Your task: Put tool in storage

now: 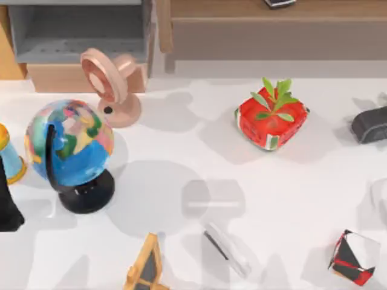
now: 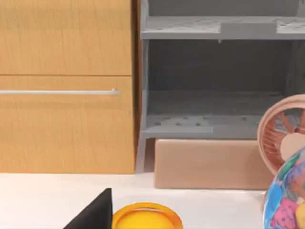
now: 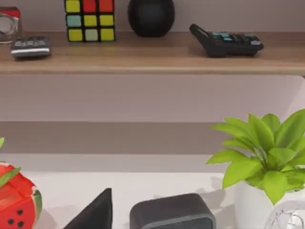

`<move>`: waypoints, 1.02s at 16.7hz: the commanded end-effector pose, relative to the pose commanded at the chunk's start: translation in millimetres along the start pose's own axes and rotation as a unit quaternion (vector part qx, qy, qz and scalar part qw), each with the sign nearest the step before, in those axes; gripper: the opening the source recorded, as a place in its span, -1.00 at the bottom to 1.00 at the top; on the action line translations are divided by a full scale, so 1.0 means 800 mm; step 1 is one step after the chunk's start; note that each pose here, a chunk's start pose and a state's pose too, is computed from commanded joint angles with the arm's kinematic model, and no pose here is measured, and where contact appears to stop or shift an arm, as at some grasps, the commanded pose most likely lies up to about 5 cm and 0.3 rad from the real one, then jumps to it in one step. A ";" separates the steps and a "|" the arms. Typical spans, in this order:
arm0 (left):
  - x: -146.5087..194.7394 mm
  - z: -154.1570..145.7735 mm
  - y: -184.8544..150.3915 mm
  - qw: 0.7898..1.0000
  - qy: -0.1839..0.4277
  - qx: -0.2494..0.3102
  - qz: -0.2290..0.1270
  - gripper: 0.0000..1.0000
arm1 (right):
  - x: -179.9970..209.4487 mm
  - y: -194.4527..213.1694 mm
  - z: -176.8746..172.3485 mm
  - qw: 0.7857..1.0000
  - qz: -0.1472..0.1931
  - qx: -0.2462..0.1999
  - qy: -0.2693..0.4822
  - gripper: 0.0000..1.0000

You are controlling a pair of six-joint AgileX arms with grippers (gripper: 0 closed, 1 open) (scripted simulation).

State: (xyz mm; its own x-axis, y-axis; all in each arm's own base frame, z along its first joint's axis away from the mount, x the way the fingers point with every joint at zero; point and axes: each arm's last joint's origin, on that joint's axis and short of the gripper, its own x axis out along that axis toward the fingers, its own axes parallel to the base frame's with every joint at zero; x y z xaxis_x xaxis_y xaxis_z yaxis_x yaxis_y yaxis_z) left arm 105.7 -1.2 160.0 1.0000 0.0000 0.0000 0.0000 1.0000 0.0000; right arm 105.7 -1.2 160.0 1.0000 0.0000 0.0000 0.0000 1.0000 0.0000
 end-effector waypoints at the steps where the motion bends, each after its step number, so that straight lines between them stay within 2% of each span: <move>1: 0.000 0.000 0.000 1.000 0.000 0.000 0.000 1.00 | 0.000 0.000 0.000 1.000 0.000 0.000 0.000 1.00; 4: 0.000 0.009 0.002 1.000 -0.009 0.003 0.004 1.00 | 0.000 0.000 0.000 1.000 0.000 0.000 0.000 1.00; 8: 0.010 0.057 0.012 0.997 -0.042 0.055 0.033 1.00 | 0.000 0.000 0.000 1.000 0.000 0.000 0.000 1.00; 11: 0.036 0.101 0.026 0.987 -0.054 0.140 0.064 1.00 | 0.000 0.000 0.000 1.000 0.000 0.000 0.000 1.00; 13: 0.069 0.121 0.041 0.974 -0.043 0.209 0.080 1.00 | 0.000 0.000 0.000 1.000 0.000 0.000 0.000 1.00; 17: 0.156 0.124 0.079 0.931 0.000 0.355 0.088 1.00 | 0.000 0.000 0.000 1.000 0.000 0.000 0.000 1.00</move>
State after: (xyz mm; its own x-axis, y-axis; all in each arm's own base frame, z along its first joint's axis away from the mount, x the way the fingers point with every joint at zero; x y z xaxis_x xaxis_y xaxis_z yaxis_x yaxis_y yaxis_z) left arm 230.7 61.8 259.0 0.9843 0.1649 0.0623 -0.1645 0.7327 0.6604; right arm 105.7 -1.2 160.0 1.0000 0.0000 0.0000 0.0000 1.0000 0.0000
